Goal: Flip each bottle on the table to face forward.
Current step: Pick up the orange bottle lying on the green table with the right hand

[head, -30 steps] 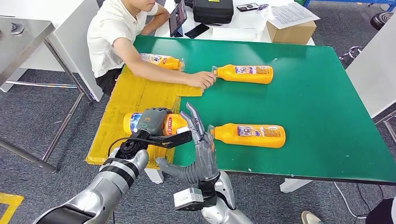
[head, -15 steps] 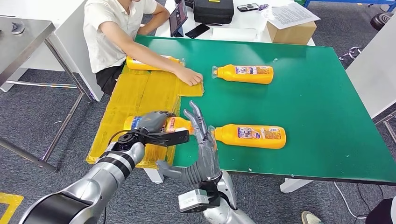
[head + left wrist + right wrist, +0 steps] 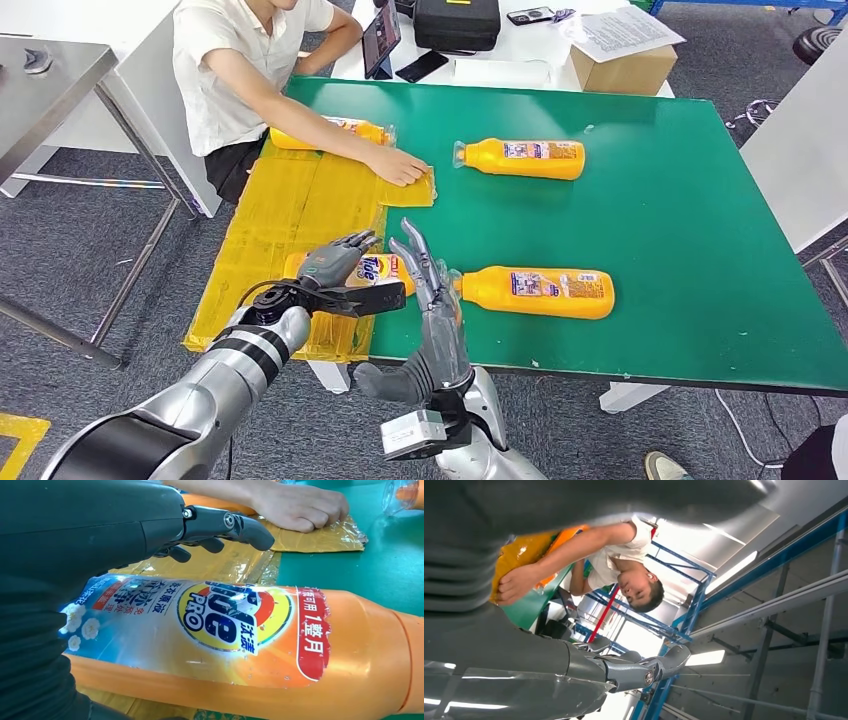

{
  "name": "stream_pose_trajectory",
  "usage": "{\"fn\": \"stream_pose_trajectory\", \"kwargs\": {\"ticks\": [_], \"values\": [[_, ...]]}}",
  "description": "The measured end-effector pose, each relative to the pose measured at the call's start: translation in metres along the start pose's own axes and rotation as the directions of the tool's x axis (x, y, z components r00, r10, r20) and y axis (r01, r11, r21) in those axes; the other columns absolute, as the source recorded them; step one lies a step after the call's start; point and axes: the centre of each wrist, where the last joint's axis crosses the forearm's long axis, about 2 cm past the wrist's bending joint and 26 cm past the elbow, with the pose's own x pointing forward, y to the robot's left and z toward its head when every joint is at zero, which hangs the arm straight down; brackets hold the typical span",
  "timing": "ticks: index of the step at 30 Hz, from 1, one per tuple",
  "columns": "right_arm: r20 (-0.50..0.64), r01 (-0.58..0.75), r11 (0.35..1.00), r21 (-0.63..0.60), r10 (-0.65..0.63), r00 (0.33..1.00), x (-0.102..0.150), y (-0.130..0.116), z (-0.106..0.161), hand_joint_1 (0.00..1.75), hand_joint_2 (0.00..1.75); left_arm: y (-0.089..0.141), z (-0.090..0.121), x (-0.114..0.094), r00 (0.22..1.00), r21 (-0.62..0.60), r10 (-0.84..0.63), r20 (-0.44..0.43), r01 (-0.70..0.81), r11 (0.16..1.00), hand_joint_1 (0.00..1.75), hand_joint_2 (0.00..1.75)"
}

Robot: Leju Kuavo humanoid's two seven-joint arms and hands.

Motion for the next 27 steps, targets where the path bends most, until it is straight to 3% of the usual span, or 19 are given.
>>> {"fn": "stream_pose_trajectory", "kwargs": {"ticks": [6,12,16,20,24,27], "values": [[-0.016,0.03,1.0,-0.01,-0.03,0.999,0.0,0.0,0.0,0.0,0.0,-0.003,0.0,0.002,0.982,-0.142,0.142,0.128,-0.123,0.982,0.0,1.75],[-0.013,0.039,0.999,0.002,-0.039,0.999,0.0,0.0,0.001,0.0,0.0,-0.005,-0.001,0.007,0.969,-0.21,0.167,0.181,-0.128,0.969,0.0,1.75],[0.0,0.026,1.0,0.017,-0.026,1.0,0.0,0.0,0.003,0.0,0.0,-0.013,0.004,0.01,0.945,-0.134,0.223,0.24,-0.196,0.971,0.0,1.75],[0.006,0.009,1.0,0.025,-0.01,1.0,0.003,-0.001,0.007,0.0,0.0,-0.031,0.022,0.03,0.812,-0.004,0.478,0.336,-0.506,0.862,0.0,1.75],[-0.009,0.045,0.999,-0.023,-0.045,0.999,0.011,-0.003,0.007,0.0,1.75,-0.04,0.042,0.05,0.561,0.023,0.736,0.378,-0.801,0.598,0.0,1.75],[-0.022,0.09,0.993,-0.073,-0.091,0.996,0.018,-0.006,0.004,0.0,1.75,-0.042,0.053,0.058,0.447,0.036,0.799,0.403,-0.88,0.474,0.0,1.75]]}}
